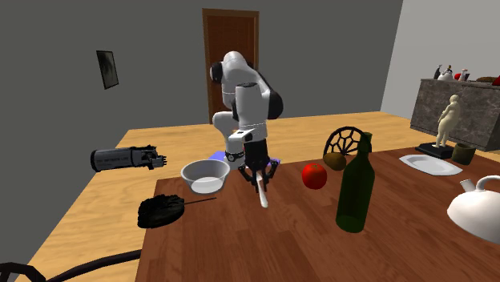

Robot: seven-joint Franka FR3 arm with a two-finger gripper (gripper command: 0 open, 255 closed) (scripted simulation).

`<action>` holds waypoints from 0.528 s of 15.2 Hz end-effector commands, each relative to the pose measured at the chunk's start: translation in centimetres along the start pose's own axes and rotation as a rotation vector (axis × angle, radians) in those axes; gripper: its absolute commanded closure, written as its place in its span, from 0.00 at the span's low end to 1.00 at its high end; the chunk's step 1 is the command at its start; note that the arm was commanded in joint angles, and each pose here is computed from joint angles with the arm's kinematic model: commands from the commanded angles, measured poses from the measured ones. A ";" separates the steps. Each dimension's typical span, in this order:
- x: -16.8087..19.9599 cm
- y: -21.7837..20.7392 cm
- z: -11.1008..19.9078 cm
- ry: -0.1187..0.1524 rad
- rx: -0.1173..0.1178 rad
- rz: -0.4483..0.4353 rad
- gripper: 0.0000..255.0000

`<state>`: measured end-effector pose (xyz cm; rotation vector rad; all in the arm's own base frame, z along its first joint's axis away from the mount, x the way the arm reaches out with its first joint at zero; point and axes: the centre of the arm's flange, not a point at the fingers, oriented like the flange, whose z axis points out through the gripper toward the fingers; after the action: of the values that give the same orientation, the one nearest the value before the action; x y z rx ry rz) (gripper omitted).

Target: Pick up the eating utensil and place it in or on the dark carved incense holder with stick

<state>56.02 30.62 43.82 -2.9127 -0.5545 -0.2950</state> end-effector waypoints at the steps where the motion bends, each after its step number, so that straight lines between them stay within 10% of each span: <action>1: -0.5 2.8 -0.5 0.000 0.000 -0.001 1.00; 8: -1.7 11.8 -2.2 0.000 0.000 -0.001 1.00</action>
<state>58.21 19.90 43.87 -2.9132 -0.5535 -0.2947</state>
